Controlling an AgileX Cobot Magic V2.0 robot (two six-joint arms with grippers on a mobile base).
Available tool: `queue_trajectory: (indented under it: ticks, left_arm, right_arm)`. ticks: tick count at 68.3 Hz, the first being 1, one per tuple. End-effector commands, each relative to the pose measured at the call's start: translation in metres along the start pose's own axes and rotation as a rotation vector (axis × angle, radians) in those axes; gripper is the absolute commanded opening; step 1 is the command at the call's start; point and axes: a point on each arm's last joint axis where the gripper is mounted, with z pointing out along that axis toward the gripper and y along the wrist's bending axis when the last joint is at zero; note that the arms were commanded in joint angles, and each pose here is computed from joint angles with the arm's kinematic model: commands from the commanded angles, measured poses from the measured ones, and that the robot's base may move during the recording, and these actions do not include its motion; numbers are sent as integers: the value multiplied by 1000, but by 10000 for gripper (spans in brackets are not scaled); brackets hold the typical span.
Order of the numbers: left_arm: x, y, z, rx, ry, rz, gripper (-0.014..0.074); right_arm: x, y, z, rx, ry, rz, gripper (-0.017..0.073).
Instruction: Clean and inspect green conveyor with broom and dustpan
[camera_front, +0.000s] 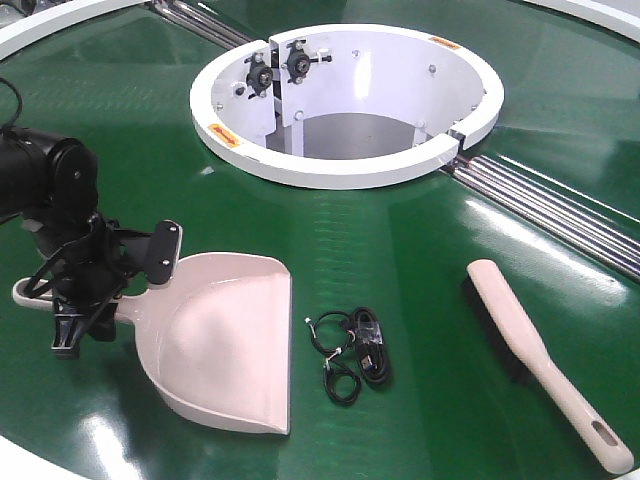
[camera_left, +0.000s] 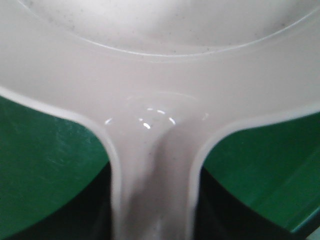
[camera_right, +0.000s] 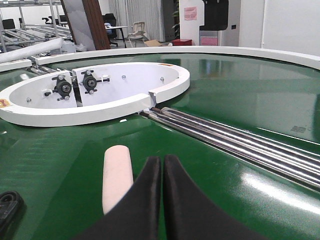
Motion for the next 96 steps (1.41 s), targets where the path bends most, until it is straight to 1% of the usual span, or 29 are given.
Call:
queue_trajectory:
  ticks: [1,35,38,45,47,51,55,66,69,75,81,84,88,90,96]
  left_arm:
    - [-1,-1,-22,-55,-26,-1,-8]
    - [-1,-1,-22,-53,-25,-1,-8]
    - [-1,-1,-22,-53,-25,-1,-8]
    - [-1,-1,-22,-53,-25,-1,-8]
    - [-1,-1,-22,-53,-25,-1,-8]
    - [-1,-1,-22,-52,-25,-1,-8]
    - [-1,-1,-22,-52,-25,-1,-8]
    - [-1,-1,-22,-52,-25,-1,-8]
    - [-1,-1,-22,-52,-25,-1,-8]
    - [-1,-1,-22,-52,-25,-1,-8]
    - [-1,-1,-22,-52,-25,-1,-8]
    - [-1,-1,-22,-52,-25,-1,-8]
    - [-1,-1,-22,-52,-25,-1,-8]
    - [-1,-1,-22,-52,-25,-1,-8]
    - [-1,-1,-22,-52,-25,-1,-8]
  right_arm:
    - [0,0,0,-3,-72,-5,-9]
    - [-2,0,-1,-3,-81,-11,-9]
    - [-5,1,-1,-7,-114,-9,-9]
    - [-27,3,-6,-26,-305,-12,-9]
    - [-33,3,-7,-29,-328,-12,-9]
    - [-46,3,-10,-24,-326,-12,-9]
    - [-58,3,-10,-16,-276,-12,-9]
    - [-104,4,-8,5,-144,-17,-9]
    - [-117,4,-3,11,-94,-16,-9]
    - [-131,4,12,23,47,-13,-9]
    - [-132,3,29,35,196,-16,-9]
    - [-133,3,36,39,222,-23,-9]
    - [-132,2,45,46,248,-46,-9]
    - [-131,3,49,46,256,-29,-9]
    - [-126,2,57,47,301,-33,-8]
